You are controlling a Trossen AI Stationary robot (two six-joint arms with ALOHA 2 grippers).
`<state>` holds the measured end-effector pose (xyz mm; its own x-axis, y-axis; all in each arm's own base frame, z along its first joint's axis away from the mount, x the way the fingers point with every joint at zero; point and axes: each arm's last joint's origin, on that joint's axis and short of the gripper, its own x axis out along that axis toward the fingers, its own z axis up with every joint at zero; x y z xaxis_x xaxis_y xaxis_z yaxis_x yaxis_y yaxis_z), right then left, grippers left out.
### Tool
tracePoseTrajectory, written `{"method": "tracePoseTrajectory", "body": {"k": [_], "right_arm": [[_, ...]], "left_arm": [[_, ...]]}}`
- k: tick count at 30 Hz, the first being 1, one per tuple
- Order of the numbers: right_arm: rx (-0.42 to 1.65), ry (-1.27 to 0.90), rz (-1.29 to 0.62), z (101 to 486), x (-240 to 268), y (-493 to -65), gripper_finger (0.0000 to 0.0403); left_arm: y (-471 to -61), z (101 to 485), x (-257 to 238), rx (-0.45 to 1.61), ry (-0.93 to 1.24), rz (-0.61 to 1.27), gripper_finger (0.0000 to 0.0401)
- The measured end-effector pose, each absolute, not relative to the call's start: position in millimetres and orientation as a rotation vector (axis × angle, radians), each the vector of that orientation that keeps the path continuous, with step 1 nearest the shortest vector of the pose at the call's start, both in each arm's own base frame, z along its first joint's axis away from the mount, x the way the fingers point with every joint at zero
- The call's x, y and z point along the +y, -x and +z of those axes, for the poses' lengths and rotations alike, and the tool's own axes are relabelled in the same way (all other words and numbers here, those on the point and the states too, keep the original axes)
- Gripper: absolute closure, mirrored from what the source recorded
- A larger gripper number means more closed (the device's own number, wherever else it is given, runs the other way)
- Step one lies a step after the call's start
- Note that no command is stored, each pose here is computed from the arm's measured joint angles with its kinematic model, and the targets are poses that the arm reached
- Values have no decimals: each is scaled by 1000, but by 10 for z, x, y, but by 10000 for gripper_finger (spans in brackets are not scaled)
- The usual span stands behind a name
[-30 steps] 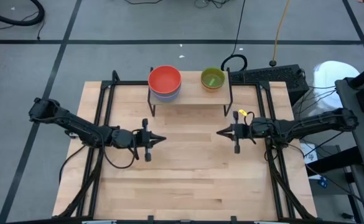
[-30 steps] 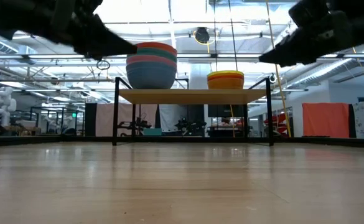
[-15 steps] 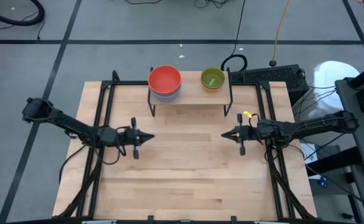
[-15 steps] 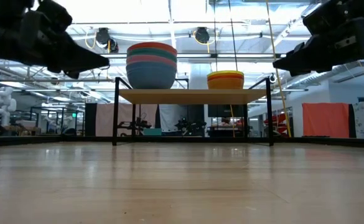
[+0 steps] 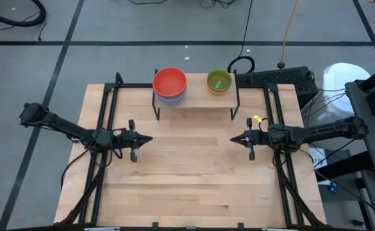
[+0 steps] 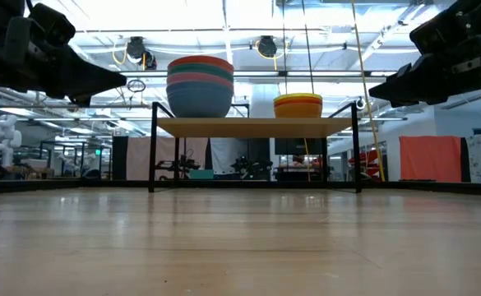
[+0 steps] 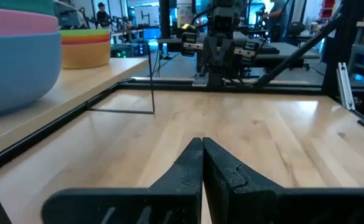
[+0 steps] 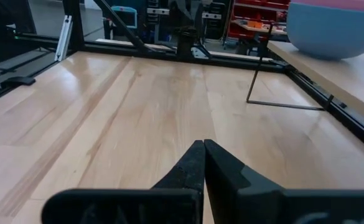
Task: Place and stack bowls onto a shelf
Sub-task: Return to Home Position
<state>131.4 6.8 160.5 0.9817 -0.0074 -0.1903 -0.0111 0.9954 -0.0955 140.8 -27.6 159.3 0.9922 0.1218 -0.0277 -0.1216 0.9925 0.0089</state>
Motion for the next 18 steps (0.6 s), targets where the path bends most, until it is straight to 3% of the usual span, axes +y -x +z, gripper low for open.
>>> {"method": "tracePoseTrajectory", "body": {"k": [18], "right_arm": [[125, 102, 46, 1679, 89, -1179, 401]], "left_arm": [[-1389, 1589, -270, 44, -32, 122, 397]]}}
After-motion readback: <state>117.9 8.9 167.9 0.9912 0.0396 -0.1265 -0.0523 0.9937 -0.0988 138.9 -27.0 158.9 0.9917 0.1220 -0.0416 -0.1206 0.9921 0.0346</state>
